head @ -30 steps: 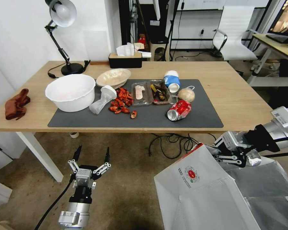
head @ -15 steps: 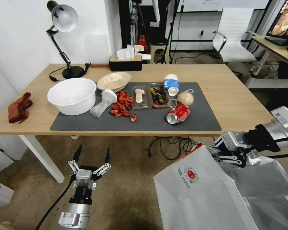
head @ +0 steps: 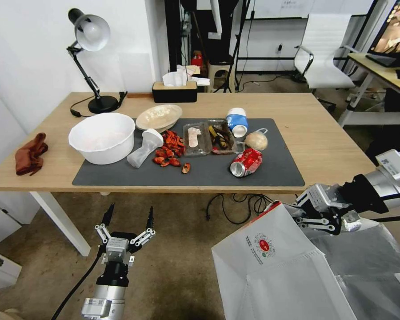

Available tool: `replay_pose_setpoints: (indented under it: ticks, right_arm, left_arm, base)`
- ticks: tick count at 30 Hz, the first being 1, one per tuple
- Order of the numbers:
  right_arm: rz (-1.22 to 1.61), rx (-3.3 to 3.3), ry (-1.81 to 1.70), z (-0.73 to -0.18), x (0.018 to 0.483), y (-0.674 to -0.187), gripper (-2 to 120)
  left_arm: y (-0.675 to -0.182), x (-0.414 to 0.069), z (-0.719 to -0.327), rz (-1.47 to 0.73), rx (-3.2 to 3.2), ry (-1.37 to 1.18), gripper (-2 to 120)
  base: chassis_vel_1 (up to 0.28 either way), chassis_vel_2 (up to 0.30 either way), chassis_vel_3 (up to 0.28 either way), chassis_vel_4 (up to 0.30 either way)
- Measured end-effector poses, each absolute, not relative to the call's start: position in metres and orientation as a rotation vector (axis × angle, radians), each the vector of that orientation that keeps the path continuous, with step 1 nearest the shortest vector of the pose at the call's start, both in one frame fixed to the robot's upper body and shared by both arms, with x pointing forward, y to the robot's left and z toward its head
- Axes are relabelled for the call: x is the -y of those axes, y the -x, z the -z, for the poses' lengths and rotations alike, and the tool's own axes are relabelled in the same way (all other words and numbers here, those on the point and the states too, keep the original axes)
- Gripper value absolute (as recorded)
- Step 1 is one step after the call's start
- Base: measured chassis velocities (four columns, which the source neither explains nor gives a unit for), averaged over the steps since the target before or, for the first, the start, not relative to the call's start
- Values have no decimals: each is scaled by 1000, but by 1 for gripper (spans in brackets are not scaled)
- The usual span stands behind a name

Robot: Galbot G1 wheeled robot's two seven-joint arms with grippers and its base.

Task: Pick up the food delivery bag from the floor and place it on the table.

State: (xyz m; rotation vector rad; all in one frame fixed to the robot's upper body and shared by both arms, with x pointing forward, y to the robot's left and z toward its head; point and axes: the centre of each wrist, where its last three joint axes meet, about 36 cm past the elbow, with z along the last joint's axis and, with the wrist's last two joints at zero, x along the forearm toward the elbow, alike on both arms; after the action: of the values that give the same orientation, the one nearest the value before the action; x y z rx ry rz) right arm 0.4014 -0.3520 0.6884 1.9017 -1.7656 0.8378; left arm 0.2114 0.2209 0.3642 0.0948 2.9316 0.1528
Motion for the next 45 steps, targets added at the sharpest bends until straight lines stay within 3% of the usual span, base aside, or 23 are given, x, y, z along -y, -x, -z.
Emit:
replay_pose_setpoints:
  ticks: [45]
  right_arm:
    - [-791, 1789, -1934, -696, 350, -399, 0]
  left_arm:
    - [-217, -225, -359, -156, -2895, -100, 100]
  base:
    - [0, 0, 0, 0]
